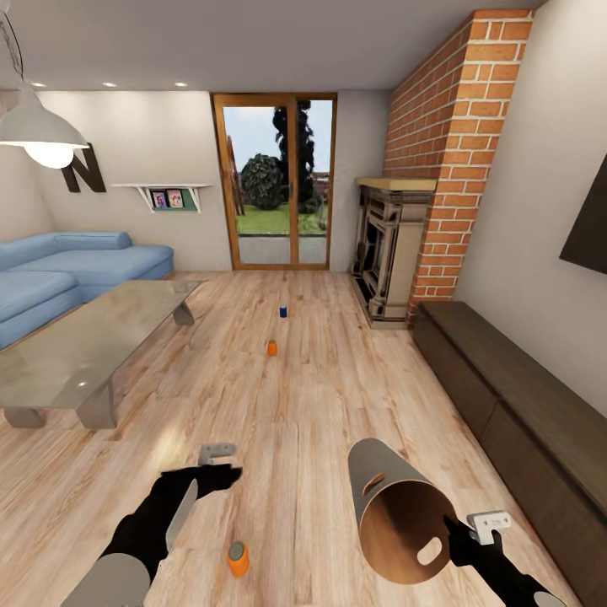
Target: Put the three can of soda from the living room inside the tash can in the kitchen.
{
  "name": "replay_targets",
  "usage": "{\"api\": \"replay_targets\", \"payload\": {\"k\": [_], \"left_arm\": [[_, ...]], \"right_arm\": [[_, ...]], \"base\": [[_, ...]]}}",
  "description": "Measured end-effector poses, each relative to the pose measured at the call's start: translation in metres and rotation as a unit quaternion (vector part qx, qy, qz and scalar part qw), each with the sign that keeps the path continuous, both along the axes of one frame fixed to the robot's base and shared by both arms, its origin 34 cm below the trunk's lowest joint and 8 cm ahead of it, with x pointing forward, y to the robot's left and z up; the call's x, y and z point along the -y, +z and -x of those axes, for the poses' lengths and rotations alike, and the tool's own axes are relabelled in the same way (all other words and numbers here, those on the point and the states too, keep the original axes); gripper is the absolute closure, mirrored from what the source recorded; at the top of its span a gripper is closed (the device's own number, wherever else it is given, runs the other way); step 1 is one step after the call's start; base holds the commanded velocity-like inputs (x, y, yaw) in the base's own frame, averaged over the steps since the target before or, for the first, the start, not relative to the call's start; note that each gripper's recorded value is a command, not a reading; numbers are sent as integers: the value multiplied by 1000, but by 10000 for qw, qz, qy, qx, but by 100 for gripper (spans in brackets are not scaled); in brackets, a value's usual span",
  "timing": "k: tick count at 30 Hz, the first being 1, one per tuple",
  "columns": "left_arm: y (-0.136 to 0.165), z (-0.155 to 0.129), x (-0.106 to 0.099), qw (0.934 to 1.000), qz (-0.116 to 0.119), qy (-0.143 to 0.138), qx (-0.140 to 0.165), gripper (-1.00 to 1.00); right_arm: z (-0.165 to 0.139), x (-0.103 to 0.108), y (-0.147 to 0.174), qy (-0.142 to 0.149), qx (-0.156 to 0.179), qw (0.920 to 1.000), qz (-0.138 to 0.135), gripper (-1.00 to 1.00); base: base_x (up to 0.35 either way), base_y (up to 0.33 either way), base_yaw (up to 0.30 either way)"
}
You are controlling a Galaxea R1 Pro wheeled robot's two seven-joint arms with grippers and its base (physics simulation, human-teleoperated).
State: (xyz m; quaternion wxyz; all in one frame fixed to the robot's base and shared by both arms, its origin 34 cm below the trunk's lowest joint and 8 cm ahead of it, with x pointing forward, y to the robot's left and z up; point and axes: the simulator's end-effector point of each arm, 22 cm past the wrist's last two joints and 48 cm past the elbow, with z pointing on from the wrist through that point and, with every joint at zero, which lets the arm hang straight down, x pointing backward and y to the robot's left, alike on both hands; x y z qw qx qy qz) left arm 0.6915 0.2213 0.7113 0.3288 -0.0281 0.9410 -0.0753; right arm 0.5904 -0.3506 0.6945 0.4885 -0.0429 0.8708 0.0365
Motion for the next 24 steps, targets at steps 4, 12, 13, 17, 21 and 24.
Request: {"api": "replay_targets", "payload": {"k": [4,12,13,17,21,24], "left_arm": [[2,-2,-25,9990,157,420,42,-100],[7,-7,-72,9961,50,847,230,-100],[6,-7,-74,9960,38,861,245,-100],[6,-8,-78,9957,-16,880,287,-100],[0,-8,-79,9958,-57,861,298,-100],[-5,-8,-79,9959,-69,852,305,-100]], "right_arm": [[0,0,0,-1,-3,10000,1,100],[1,0,-1,-4,-10,10000,1,100],[0,0,-1,-5,-8,10000,0,100],[0,0,-1,-6,-7,10000,-1,100],[0,0,-7,-13,-8,10000,1,100],[-1,0,-10,-12,13,10000,-4,100]], "base": [[0,0,0],[0,0,0],[0,0,0],[0,0,0],[0,0,0],[0,0,0]]}}
